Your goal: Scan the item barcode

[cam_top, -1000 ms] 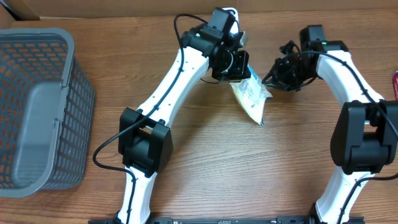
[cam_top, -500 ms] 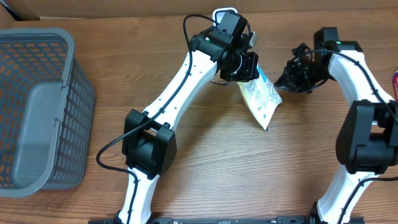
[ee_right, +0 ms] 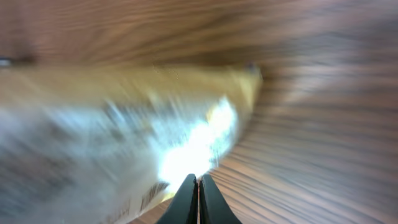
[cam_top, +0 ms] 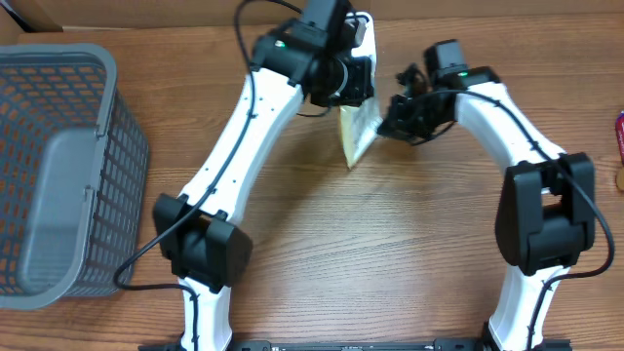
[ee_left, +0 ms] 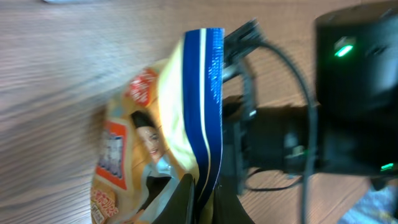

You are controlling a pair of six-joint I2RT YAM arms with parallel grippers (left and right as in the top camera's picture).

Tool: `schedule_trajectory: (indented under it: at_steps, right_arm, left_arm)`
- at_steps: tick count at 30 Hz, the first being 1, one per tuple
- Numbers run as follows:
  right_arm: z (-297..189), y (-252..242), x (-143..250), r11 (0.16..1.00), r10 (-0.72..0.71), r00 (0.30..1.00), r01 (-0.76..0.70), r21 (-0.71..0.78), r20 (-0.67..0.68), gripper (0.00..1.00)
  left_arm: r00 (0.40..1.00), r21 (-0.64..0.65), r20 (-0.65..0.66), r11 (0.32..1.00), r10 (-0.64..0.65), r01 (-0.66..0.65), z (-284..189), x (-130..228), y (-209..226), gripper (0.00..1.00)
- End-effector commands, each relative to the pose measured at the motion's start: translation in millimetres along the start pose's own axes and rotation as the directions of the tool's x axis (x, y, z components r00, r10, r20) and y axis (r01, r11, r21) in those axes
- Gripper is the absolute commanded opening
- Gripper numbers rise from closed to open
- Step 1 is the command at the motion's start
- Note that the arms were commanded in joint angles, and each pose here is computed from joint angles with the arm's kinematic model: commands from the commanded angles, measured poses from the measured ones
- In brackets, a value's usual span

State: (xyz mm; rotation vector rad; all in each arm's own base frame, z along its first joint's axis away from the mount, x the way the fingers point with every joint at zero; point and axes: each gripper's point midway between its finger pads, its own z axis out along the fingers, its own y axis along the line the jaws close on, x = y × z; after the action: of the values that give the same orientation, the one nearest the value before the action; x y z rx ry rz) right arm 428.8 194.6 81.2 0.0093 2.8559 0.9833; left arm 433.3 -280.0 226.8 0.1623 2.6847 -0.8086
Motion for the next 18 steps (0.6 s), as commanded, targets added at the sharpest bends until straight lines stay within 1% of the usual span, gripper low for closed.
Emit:
schedule_trajectory:
  at_steps: [1, 3, 6, 9, 11, 15, 18]
  right_arm:
    - [13, 34, 6, 0.996, 0.013, 1.000, -0.015, -0.093, -0.023, 0.05]
    - [16, 44, 5, 0.993, -0.005, 1.000, 0.003, -0.119, -0.017, 0.05]
    - [16, 47, 2, 0.992, -0.019, 1.000, 0.019, -0.125, -0.003, 0.06]
    - [13, 44, -4, 0.991, -0.017, 1.000, 0.019, -0.130, 0.017, 0.06]
    - [12, 43, -8, 0.991, -0.018, 0.999, 0.021, -0.132, 0.027, 0.06]
    - [12, 46, -10, 0.990, -0.006, 0.999, 0.011, -0.142, 0.034, 0.06]
    - [12, 46, -10, 0.990, -0.010, 0.999, 0.015, -0.141, 0.035, 0.06]
  left_arm:
    - [0.997, 0.015, 0.061, 0.998, 0.057, -0.058, -28, -9, -13, 0.04]
    - [0.996, 0.015, 0.067, 0.998, 0.063, -0.064, -32, -9, -12, 0.04]
    - [0.996, -0.011, 0.068, 0.998, 0.058, -0.058, -33, -9, -8, 0.04]
    - [0.998, -0.131, 0.051, 0.991, 0.032, -0.026, -25, -1, 11, 0.04]
    - [0.999, -0.156, 0.033, 0.988, 0.012, -0.007, -15, 5, 12, 0.04]
    - [1.000, -0.151, -0.012, 0.988, -0.016, 0.014, 17, 18, 1, 0.04]
    - [0.997, -0.138, -0.077, 0.990, -0.027, 0.017, 44, 35, -7, 0.04]
